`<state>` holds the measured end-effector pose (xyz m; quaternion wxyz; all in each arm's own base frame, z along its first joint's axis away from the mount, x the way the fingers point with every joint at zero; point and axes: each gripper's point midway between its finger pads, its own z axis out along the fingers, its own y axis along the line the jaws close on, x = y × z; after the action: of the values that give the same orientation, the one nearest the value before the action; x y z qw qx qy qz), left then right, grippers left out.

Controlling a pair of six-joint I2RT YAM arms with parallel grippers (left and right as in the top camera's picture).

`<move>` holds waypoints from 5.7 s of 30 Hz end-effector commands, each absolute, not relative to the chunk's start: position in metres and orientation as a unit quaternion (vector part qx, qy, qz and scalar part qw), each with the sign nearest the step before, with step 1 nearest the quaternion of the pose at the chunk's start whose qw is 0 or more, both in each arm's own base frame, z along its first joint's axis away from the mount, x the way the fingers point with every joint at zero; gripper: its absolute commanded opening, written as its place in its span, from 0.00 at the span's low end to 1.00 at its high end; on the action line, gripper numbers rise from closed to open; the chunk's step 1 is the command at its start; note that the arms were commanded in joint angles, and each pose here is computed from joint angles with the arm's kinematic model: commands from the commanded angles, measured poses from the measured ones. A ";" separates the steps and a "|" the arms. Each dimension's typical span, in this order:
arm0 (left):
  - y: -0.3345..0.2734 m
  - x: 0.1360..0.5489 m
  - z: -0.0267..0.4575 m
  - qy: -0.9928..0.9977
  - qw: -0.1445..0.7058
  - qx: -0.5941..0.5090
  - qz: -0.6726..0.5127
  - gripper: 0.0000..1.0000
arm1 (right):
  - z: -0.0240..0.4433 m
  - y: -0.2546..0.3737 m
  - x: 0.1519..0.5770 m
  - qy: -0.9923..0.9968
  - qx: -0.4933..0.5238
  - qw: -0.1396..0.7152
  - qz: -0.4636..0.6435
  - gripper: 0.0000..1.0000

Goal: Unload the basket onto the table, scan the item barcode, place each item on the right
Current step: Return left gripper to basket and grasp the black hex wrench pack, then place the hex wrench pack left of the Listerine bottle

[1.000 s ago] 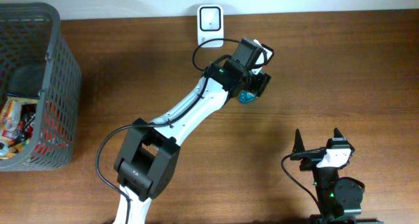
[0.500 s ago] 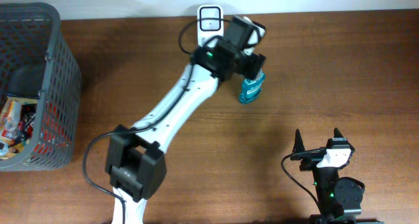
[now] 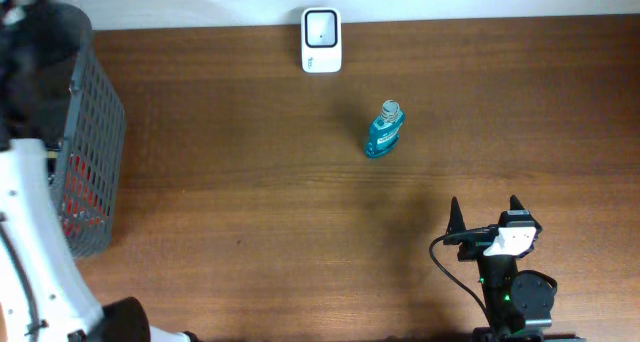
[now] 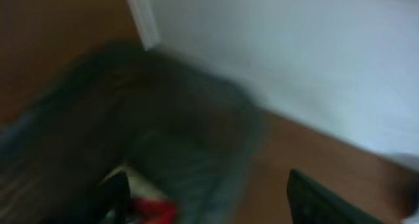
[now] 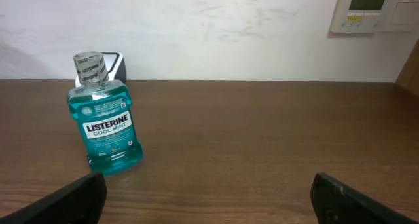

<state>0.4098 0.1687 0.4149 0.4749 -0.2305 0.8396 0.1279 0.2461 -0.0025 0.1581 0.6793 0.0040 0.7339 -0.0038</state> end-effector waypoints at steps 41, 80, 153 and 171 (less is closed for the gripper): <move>0.335 0.344 0.104 0.806 0.040 -0.574 0.136 0.00 | 0.155 -0.005 0.246 0.736 0.012 0.677 -0.006 0.98; 0.291 0.393 0.152 0.911 0.110 -0.397 -0.025 0.00 | 0.155 -0.005 0.246 0.736 0.012 0.677 -0.006 0.98; 0.193 0.435 0.351 0.866 0.350 -0.344 0.096 0.73 | 0.155 -0.005 0.246 0.736 0.012 0.677 -0.006 0.98; 0.318 0.352 0.162 0.873 0.074 -0.473 0.089 0.73 | 0.155 -0.005 0.246 0.736 0.012 0.677 -0.006 0.98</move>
<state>0.3555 0.3158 0.1839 0.0934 -0.4656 0.8759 0.0849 0.2461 -0.0025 0.1581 0.6793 0.0043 0.7339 -0.0038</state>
